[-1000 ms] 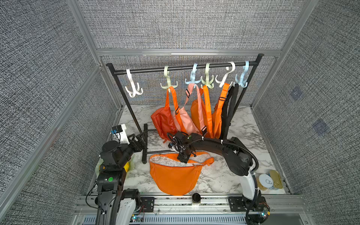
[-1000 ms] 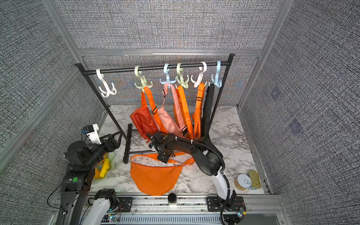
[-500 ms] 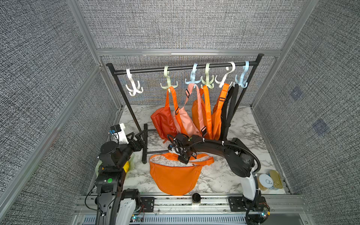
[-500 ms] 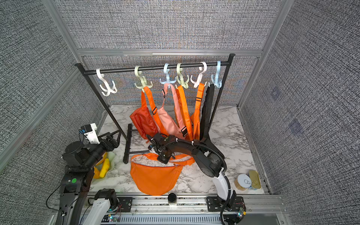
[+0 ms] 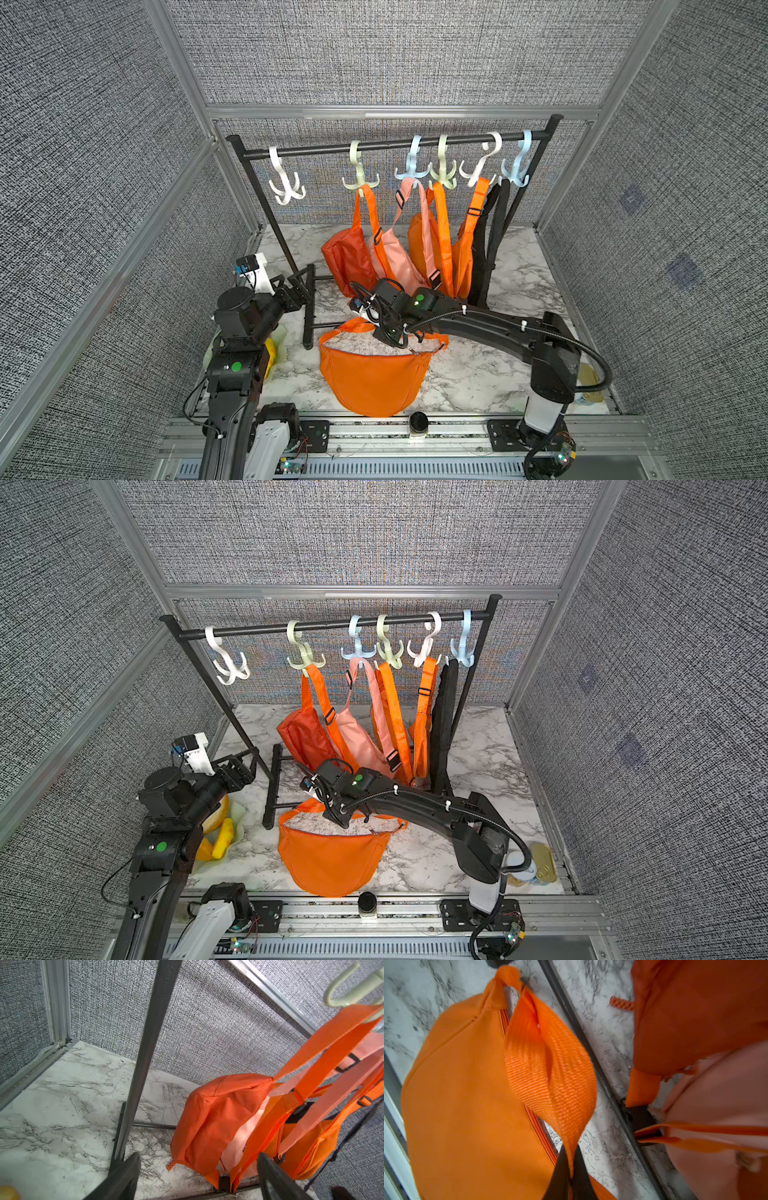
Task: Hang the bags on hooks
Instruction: Pick up the bag from the center of the board.
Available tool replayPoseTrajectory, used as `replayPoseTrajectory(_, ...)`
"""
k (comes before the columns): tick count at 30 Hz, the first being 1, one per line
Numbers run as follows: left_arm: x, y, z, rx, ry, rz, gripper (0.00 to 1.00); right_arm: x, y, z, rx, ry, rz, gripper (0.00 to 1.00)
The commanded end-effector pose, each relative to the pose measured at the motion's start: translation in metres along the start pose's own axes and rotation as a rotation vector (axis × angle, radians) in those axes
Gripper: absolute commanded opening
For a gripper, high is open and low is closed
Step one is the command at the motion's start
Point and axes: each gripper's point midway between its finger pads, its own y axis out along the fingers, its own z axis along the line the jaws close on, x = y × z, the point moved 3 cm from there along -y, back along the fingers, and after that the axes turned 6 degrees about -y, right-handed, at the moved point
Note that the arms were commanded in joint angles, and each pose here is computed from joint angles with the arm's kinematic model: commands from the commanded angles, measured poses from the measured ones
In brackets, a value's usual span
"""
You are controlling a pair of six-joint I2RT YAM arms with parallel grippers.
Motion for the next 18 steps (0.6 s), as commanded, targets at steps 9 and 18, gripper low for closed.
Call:
replayPoseTrajectory(9, 0.08, 0.037, 0.0, 0.104, 0.051, -0.218, 0.9, 0.029, -0.108, -0.029, -0.358, -0.036, -0.161, 0.0)
replayPoseTrajectory(18, 0.105, 0.062, -0.003, 0.089, 0.125, -0.278, 0.89, 0.049, -0.168, -0.036, -0.443, -0.054, -0.334, 0.0)
